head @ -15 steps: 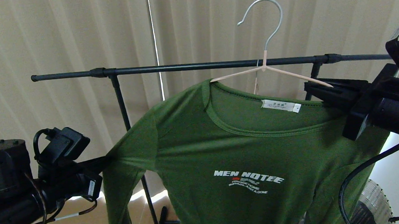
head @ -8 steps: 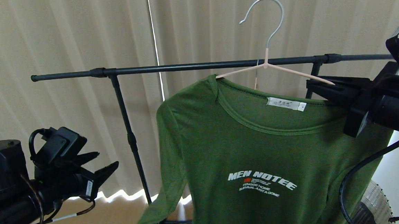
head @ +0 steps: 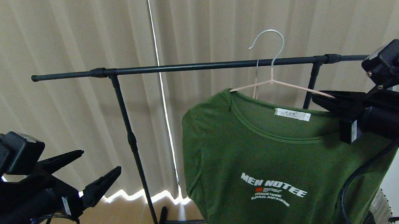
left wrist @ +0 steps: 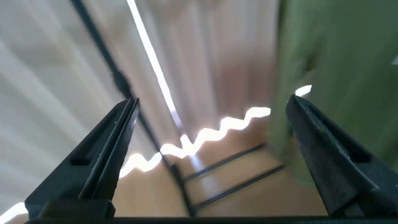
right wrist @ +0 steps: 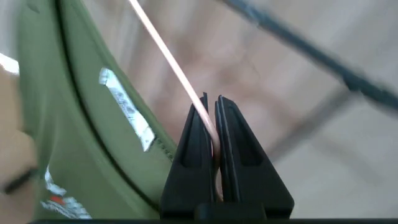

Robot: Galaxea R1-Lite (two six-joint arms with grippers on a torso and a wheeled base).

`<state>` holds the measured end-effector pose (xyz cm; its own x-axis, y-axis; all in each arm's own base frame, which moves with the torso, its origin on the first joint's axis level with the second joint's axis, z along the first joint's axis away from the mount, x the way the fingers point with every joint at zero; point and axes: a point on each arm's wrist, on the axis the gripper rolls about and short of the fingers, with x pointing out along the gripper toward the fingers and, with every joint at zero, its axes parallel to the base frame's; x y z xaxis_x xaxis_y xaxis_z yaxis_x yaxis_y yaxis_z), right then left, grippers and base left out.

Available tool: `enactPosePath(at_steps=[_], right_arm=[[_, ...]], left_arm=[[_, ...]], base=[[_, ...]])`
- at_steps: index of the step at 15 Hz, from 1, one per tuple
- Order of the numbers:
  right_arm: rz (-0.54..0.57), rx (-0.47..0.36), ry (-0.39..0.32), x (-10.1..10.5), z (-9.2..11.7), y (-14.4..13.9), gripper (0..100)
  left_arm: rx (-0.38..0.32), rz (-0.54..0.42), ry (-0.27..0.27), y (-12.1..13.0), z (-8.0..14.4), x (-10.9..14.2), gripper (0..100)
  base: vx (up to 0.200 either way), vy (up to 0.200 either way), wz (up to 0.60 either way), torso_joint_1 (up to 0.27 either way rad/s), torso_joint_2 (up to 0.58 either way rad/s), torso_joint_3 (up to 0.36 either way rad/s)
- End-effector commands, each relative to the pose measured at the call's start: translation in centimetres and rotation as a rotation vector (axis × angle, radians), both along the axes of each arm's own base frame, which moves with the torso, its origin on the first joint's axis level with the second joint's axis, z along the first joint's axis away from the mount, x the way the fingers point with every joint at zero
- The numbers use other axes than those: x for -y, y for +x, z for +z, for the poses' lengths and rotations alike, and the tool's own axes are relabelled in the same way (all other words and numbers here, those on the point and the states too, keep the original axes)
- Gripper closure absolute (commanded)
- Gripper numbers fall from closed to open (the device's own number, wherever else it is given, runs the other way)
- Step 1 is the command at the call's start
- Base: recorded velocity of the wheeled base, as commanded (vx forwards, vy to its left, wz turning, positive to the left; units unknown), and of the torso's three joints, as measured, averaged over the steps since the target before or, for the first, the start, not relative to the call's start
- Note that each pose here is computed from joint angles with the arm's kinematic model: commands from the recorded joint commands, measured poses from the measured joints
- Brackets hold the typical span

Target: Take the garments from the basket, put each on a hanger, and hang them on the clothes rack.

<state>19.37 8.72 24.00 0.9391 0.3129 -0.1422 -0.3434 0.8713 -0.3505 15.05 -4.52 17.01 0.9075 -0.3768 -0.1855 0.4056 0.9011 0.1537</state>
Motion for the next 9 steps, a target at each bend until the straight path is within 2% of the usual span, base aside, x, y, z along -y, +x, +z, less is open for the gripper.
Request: enactPosePath(at_steps=[1, 5, 9], right_arm=[[-0.074, -0.06, -0.028, 1.06, -0.56, 0.73, 100], [-0.106, -0.109, 0.011, 1.48, -1.24, 0.95, 100], [-0.107, -0.115, 0.011, 1.55, -1.44, 0.84, 100]], left_arm=[[0.044, -0.014, -0.012, -1.07, 0.57, -0.1, 0], [0.015, -0.008, -0.002, -1.06, -0.13, -0.17, 0], [0.014, -0.01, 0.001, -1.12, -0.19, -0.17, 0]], base=[[0.0, 0.0, 0.0, 0.0, 0.0, 0.0], [0.0, 0.0, 0.0, 0.0, 0.0, 0.0], [0.0, 0.0, 0.0, 0.0, 0.0, 0.0]])
